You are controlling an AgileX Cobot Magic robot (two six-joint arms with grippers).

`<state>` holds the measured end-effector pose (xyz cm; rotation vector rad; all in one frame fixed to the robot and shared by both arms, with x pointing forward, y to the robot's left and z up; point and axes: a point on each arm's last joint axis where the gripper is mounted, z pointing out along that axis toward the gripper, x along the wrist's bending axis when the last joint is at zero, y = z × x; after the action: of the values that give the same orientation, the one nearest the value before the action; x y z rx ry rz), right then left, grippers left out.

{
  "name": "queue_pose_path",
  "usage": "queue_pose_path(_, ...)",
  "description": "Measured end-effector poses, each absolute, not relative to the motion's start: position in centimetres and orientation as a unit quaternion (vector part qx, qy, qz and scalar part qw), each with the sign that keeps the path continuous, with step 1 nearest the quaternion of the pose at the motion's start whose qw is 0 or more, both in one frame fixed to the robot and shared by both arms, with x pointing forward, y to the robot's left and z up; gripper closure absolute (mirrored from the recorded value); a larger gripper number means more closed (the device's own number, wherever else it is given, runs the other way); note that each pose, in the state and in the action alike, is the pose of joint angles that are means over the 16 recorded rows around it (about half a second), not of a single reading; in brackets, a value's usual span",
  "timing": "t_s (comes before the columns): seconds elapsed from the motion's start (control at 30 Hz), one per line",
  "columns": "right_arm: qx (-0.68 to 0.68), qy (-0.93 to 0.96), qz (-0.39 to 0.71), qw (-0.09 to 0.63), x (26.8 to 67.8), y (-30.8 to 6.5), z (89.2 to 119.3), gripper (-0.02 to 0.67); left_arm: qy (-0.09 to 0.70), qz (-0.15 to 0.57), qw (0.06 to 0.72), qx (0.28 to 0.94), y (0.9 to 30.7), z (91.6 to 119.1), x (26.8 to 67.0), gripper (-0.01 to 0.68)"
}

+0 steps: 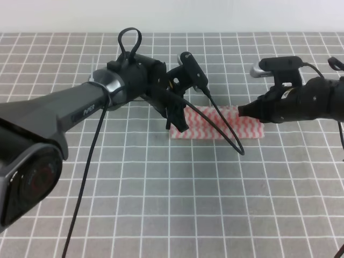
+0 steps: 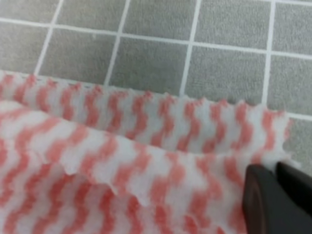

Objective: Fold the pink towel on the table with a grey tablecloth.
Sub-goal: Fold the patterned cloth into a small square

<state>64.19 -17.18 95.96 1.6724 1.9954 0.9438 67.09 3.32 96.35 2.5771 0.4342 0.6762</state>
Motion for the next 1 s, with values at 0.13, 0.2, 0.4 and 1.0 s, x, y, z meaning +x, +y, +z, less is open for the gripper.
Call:
queue_pose_path(0.13, 0.593, 0.707, 0.336, 0.186, 64.5, -17.1, 95.8, 0.626, 0.157, 0.245, 0.220, 0.931, 3.3, 96.4, 67.1, 0.673)
queue_pose_path(0.2, 0.593, 0.707, 0.337, 0.187, 64.7, -17.1, 95.8, 0.603, 0.157, 0.245, 0.221, 0.931, 3.3, 96.4, 67.1, 0.673)
queue_pose_path(0.4, 0.592, 0.704, 0.343, 0.192, 65.1, -17.0, 96.0, 0.509, 0.157, 0.249, 0.224, 0.929, 3.3, 96.6, 67.1, 0.673)
queue_pose_path(1.0, 0.617, 0.684, 0.341, 0.186, 66.3, -19.1, 97.1, 0.387, 0.181, 0.269, 0.236, 0.916, 4.7, 96.5, 68.5, 0.451)
